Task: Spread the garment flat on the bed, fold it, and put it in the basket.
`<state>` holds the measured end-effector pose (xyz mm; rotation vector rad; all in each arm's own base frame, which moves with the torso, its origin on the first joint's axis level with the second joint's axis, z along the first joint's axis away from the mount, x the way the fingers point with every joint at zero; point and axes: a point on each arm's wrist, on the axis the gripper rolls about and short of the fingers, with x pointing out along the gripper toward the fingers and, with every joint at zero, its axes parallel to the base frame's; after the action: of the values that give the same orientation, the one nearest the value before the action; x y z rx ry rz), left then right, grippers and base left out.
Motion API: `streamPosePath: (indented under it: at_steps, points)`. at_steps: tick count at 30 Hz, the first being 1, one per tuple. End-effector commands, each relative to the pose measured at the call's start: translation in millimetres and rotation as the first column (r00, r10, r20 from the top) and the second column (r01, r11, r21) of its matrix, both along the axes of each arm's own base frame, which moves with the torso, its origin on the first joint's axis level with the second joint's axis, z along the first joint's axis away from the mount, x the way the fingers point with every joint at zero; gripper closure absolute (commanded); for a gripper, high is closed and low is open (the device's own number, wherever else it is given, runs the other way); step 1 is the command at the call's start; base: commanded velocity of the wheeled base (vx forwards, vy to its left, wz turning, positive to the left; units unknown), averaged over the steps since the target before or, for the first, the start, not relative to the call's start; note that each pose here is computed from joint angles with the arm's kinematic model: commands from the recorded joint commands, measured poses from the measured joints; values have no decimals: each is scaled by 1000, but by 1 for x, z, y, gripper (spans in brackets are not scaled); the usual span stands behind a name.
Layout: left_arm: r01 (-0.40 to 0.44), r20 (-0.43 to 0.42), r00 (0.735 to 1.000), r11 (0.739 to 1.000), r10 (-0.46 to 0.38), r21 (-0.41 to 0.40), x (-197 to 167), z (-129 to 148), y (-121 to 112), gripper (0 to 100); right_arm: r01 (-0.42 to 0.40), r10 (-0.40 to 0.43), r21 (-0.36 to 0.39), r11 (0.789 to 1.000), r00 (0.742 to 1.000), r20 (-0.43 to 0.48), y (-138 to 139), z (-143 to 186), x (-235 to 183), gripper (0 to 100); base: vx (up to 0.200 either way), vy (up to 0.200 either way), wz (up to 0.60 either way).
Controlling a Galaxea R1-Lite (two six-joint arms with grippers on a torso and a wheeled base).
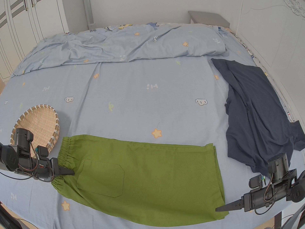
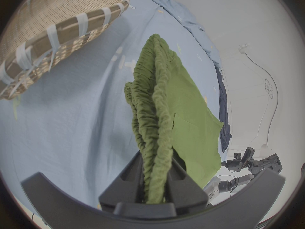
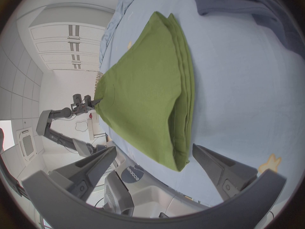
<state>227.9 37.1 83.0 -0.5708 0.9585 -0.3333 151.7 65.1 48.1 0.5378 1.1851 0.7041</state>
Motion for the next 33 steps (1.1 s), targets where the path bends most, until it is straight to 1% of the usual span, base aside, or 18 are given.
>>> streamPosePath:
  at_steps: [1,2,3,4,5,6,7,9,10,11,15,16,20,22,28,31,32,33]
  points:
    - [4,98,995,999,-9,44,-18,33,-3,100,90,-92,18,996,991,97,-10,14,11,0,0,0,0]
    - [1,127,992,997,-11,75,-26,49,-3,100,156,-162,45,987,971,176,-17,31,21,0,0,0,0]
    - [1,127,992,997,-11,75,-26,49,-3,100,156,-162,45,987,971,176,-17,31,21,0,0,0,0]
    - [1,137,990,996,-13,90,-32,59,-4,100,188,-200,72,979,952,230,-20,46,27,0,0,0,0]
    - [-3,138,990,994,-12,107,-40,72,-6,100,220,-240,101,970,924,298,-23,66,33,0,0,0,0]
    - [-3,139,990,994,-12,109,-40,73,-6,100,222,-243,103,970,921,305,-23,68,33,0,0,0,0]
    - [1,140,990,992,-18,124,-47,85,-6,100,236,-261,112,965,891,371,-22,87,38,0,0,0,0]
    - [7,150,988,990,-29,143,-50,90,-5,100,238,-265,118,964,876,402,-21,101,39,0,0,0,0]
    - [7,150,988,990,-29,143,-50,90,-5,100,238,-265,118,964,876,402,-21,101,39,0,0,0,0]
    - [-13,167,986,983,-17,182,-53,91,5,100,237,-265,119,964,872,412,-21,113,42,0,0,0,0]
    - [-30,196,980,970,-19,242,-55,91,18,100,237,-262,112,965,877,402,-20,114,42,0,0,0,0]
    - [-35,202,979,961,-22,273,-56,89,25,100,244,-269,112,963,875,402,-22,114,42,0,0,0,0]
    - [-24,200,979,962,-32,272,-56,90,22,100,238,-265,118,964,870,416,-21,118,40,0,0,0,0]
    - [1,199,978,960,-59,278,-55,90,17,100,234,-265,124,964,864,429,-21,121,36,0,0,0,0]
    - [53,240,959,928,-150,368,-54,112,-20,100,231,-267,134,964,852,449,-22,128,32,0,0,0,0]
    - [56,270,949,929,-163,365,-52,129,-45,100,230,-265,132,964,855,446,-22,127,31,0,0,0,0]
    - [54,285,945,933,-163,356,-50,139,-64,100,230,-265,131,964,856,445,-22,127,31,0,0,0,0]
    - [49,294,942,935,-159,351,-50,145,-74,100,230,-265,131,964,856,445,-22,127,31,0,0,0,0]
